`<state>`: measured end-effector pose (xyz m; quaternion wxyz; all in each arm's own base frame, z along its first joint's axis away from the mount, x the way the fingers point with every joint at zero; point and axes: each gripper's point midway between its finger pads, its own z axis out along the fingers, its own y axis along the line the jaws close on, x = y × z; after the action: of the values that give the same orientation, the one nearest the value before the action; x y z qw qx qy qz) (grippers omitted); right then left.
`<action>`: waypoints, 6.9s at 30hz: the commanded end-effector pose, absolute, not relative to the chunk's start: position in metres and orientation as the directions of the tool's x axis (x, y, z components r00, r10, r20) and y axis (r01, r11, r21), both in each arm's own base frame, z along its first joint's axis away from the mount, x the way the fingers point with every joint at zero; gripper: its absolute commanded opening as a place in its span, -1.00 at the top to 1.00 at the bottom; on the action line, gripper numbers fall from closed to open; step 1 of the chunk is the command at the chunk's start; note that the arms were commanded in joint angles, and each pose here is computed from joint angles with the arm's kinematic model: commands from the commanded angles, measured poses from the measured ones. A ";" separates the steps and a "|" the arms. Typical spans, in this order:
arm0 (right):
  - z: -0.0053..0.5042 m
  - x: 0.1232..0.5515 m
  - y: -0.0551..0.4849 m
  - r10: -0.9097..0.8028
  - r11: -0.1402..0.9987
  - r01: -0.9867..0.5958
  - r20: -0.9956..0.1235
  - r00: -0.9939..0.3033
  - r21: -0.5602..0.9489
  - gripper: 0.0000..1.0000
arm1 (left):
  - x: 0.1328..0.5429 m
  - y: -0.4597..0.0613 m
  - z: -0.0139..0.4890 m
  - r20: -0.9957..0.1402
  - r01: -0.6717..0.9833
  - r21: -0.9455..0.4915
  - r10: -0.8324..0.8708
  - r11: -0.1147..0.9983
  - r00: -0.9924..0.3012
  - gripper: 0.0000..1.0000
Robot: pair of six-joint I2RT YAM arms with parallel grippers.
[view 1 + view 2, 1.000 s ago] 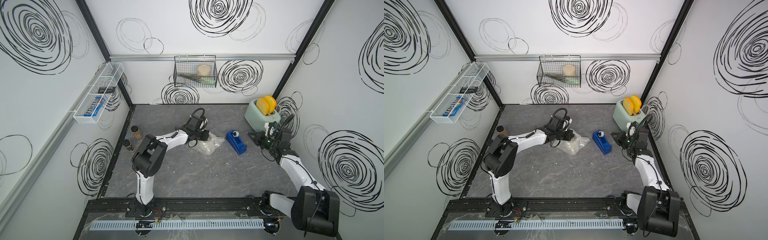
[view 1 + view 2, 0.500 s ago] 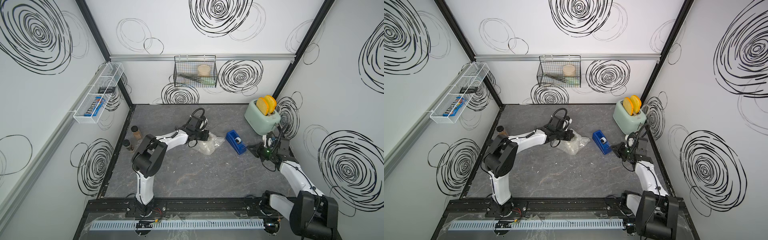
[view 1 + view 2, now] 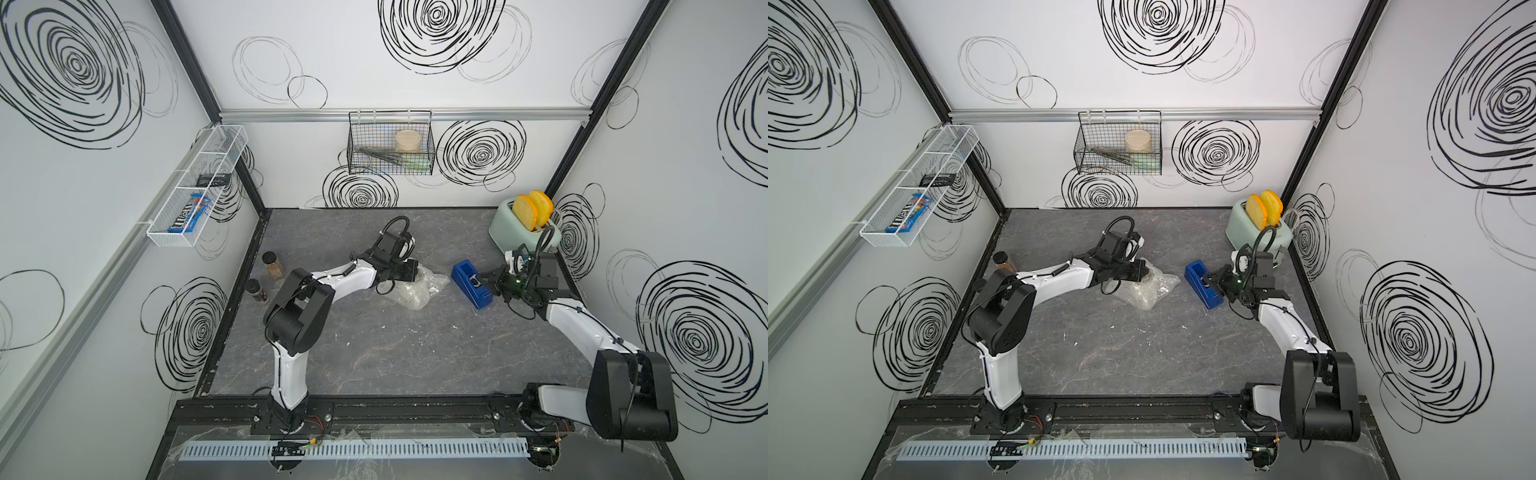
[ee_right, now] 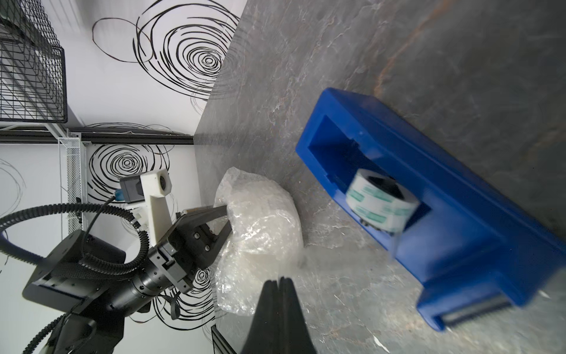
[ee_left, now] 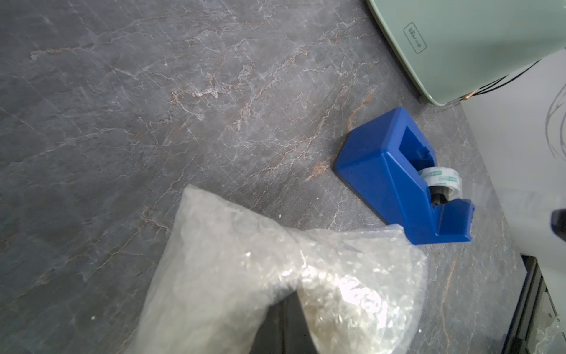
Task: Wrap mugs in bubble wrap
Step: Tear off the tape using the Tape Cutter, then stick the tape on the bubble wrap.
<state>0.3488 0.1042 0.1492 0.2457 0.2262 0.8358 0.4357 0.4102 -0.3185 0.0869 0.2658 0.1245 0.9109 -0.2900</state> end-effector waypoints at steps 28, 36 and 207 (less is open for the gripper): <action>0.177 0.395 0.118 0.640 0.473 0.146 -0.225 -0.735 0.869 1.00 | 0.408 -0.294 0.057 -0.504 0.326 -0.431 0.075 0.841 -0.860 1.00; 0.161 0.378 0.106 0.652 0.489 0.183 -0.218 -0.726 0.853 1.00 | 0.409 -0.294 0.058 -0.506 0.327 -0.430 0.075 0.841 -0.859 1.00; 0.071 0.373 0.264 -0.344 0.820 -0.358 -0.116 -0.932 0.446 1.00 | 0.410 -0.297 0.060 -0.400 0.259 -0.689 -0.057 0.677 -0.915 1.00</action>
<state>0.3747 0.2790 0.0965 0.0365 -0.1935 0.9329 0.3017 0.4113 -0.3132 0.0951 0.2223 0.0875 0.8688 -0.4337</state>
